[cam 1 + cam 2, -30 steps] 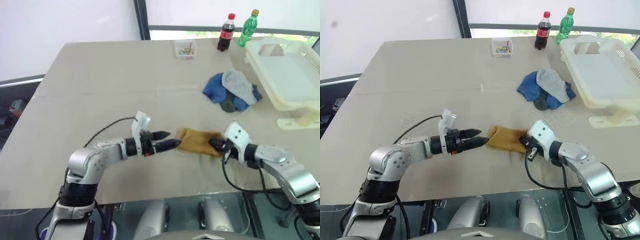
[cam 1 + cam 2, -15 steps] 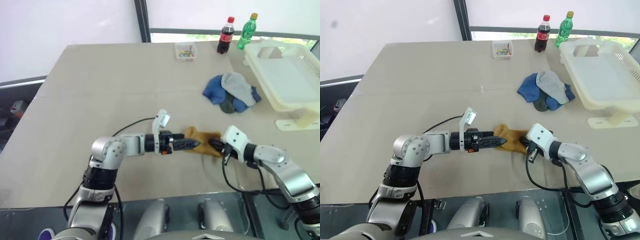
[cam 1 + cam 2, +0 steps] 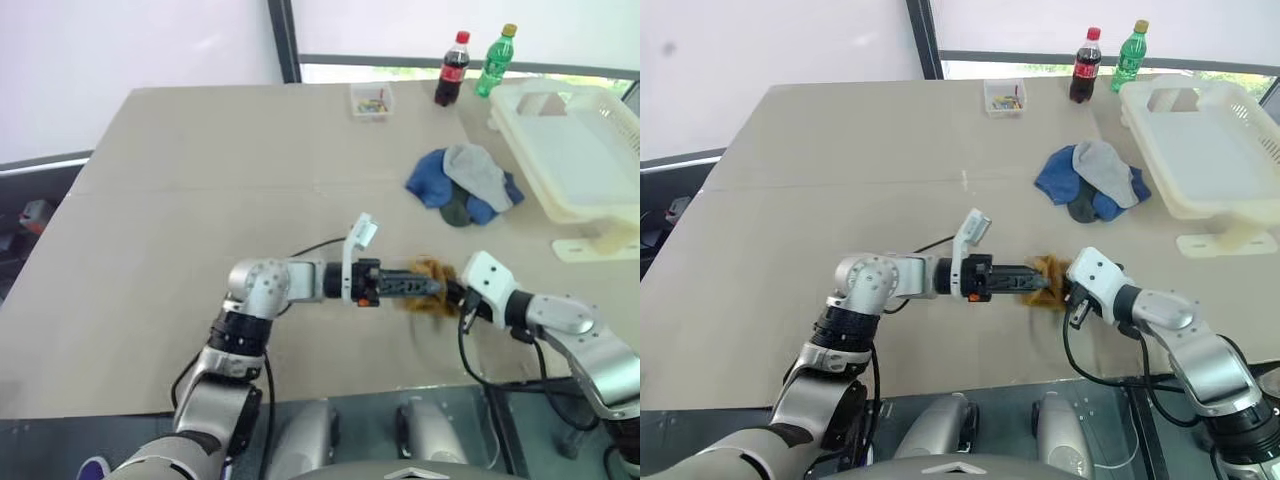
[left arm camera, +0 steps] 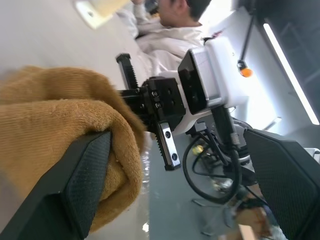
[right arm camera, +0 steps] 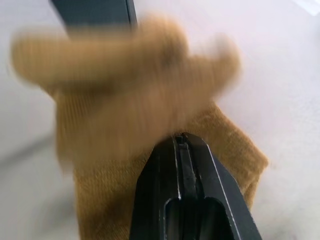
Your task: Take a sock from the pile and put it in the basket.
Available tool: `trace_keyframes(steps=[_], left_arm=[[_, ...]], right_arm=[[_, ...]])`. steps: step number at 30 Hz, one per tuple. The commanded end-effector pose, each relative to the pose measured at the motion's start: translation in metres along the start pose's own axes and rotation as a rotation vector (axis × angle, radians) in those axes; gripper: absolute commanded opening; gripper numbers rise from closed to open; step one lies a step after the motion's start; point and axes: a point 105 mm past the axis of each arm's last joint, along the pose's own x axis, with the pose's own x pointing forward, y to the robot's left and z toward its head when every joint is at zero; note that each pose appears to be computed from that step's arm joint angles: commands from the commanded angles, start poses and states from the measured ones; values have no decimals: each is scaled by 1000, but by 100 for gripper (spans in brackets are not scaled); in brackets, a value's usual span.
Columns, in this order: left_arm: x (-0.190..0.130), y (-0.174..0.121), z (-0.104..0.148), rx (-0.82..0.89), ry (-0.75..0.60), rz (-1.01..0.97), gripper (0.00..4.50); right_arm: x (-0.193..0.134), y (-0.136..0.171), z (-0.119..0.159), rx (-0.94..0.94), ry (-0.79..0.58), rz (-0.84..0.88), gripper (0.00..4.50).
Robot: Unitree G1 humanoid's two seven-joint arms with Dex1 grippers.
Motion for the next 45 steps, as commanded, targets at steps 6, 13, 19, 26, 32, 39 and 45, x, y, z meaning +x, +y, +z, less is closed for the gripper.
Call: trace_keyframes(steps=[6, 13, 19, 26, 32, 39, 45], left_arm=[[27, -6, 12, 16, -12, -94, 450], [46, 22, 7, -24, 8, 3, 450], [60, 54, -9, -79, 69, 137, 450], [60, 45, -4, 30, 40, 48, 450], [12, 7, 18, 171, -91, -61, 450], [-34, -9, 15, 481, -66, 54, 450], [-67, -6, -2, 752, 79, 148, 450]], right_arm=[[-11, 0, 13, -15, -39, -25, 6], [-33, 5, 15, -81, 2, -4, 6], [-51, 19, 15, -140, 40, 36, 6], [-76, 13, 23, 15, -2, -70, 61], [-86, 10, 41, 149, -101, -137, 326], [-61, -11, 45, 278, -95, -185, 447], [-33, -20, 45, 380, -68, -194, 447]])
